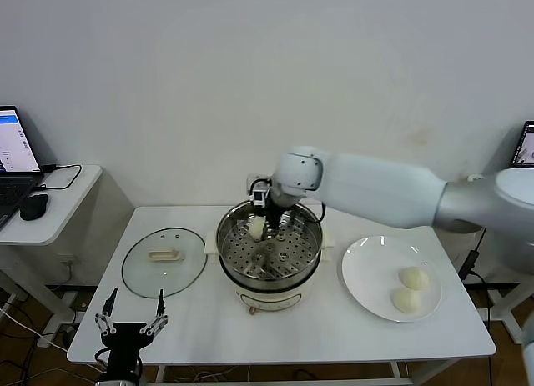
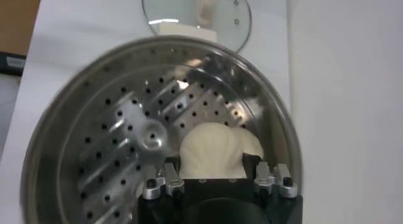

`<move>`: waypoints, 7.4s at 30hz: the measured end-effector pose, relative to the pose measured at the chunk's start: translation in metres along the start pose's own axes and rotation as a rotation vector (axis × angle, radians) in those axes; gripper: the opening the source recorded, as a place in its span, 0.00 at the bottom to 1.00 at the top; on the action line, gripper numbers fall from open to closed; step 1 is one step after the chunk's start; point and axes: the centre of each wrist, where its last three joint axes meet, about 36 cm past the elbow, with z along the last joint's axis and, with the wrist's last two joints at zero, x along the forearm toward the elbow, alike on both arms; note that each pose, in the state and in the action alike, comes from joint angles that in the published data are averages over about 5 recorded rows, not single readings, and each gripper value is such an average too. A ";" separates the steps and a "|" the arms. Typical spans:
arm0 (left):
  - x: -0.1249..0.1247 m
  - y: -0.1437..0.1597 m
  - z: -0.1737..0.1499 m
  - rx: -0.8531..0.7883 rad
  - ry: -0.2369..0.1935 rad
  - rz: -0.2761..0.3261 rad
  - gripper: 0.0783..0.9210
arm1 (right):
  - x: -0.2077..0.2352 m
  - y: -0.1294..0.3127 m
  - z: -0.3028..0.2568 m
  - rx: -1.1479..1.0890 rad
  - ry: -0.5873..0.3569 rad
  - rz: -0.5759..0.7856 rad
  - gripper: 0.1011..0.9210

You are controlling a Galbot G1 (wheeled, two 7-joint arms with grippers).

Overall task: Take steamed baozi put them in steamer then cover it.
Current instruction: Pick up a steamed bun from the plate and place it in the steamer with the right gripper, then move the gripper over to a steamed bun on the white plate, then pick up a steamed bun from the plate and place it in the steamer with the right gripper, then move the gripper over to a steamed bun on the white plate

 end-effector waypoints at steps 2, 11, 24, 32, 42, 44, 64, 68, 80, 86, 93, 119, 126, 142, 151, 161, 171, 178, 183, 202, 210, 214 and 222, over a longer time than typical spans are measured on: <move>0.000 0.000 0.000 0.001 -0.001 0.000 0.88 | -0.007 0.001 -0.005 0.000 0.001 -0.002 0.62; 0.000 -0.001 -0.002 0.006 -0.004 0.000 0.88 | -0.028 0.002 -0.019 -0.001 0.004 0.000 0.62; 0.001 -0.002 -0.003 0.007 -0.005 -0.002 0.88 | -0.035 0.005 -0.027 -0.003 -0.003 -0.018 0.66; 0.003 -0.002 -0.005 0.010 -0.007 -0.001 0.88 | -0.019 0.000 -0.024 0.036 0.007 -0.025 0.87; 0.002 -0.002 -0.007 0.008 -0.018 0.008 0.88 | 0.049 -0.011 0.020 0.123 0.060 -0.020 0.88; 0.001 -0.003 -0.007 0.007 -0.019 0.012 0.88 | 0.065 -0.011 0.037 0.133 0.076 -0.019 0.88; 0.007 -0.014 -0.004 -0.003 -0.009 0.047 0.88 | 0.137 0.066 0.256 0.105 0.206 -0.053 0.88; 0.008 -0.015 -0.004 -0.004 -0.006 0.046 0.88 | 0.125 0.083 0.283 0.108 0.225 -0.067 0.88; 0.013 -0.016 -0.002 -0.011 0.010 0.039 0.88 | 0.072 0.127 0.333 0.104 0.259 -0.120 0.88; 0.013 -0.015 0.000 -0.014 0.014 0.035 0.88 | 0.049 0.140 0.348 0.088 0.271 -0.135 0.88; 0.014 -0.015 0.001 -0.014 0.019 0.033 0.88 | 0.027 0.148 0.360 0.071 0.282 -0.150 0.88; 0.009 -0.014 0.005 -0.015 0.019 0.025 0.88 | 0.002 0.149 0.372 0.021 0.276 -0.149 0.57; 0.009 -0.014 0.003 -0.013 0.012 0.026 0.88 | 0.021 0.139 0.369 0.009 0.270 -0.129 0.56; 0.006 -0.010 -0.002 -0.009 -0.005 0.029 0.88 | 0.130 0.048 0.305 0.025 0.161 0.071 0.58; 0.005 -0.009 -0.002 -0.006 -0.006 0.019 0.88 | 0.164 0.005 0.211 0.175 0.057 0.138 0.58; 0.005 -0.006 0.000 -0.004 -0.001 -0.007 0.88 | 0.123 -0.001 0.123 0.406 -0.070 0.060 0.58; 0.004 -0.004 -0.001 0.002 -0.002 -0.027 0.88 | 0.066 0.008 0.074 0.686 -0.111 -0.044 0.58; 0.002 -0.004 0.001 0.008 0.001 -0.038 0.88 | 0.036 0.013 0.053 0.874 -0.129 -0.087 0.59; 0.001 -0.003 0.003 0.007 0.003 -0.044 0.88 | 0.019 0.017 0.041 0.997 -0.137 -0.110 0.59; 0.000 -0.004 0.003 0.010 -0.002 -0.045 0.88 | 0.021 0.022 0.033 1.162 -0.140 -0.148 0.88; -0.003 -0.003 0.002 0.008 -0.012 -0.037 0.88 | 0.067 0.013 0.063 0.991 -0.059 -0.074 0.88; -0.004 -0.004 0.000 0.010 -0.020 -0.029 0.88 | 0.092 0.013 0.090 0.830 -0.009 -0.020 0.88; -0.007 -0.007 0.000 0.007 -0.027 -0.010 0.88 | 0.128 0.033 0.169 0.465 0.073 0.060 0.88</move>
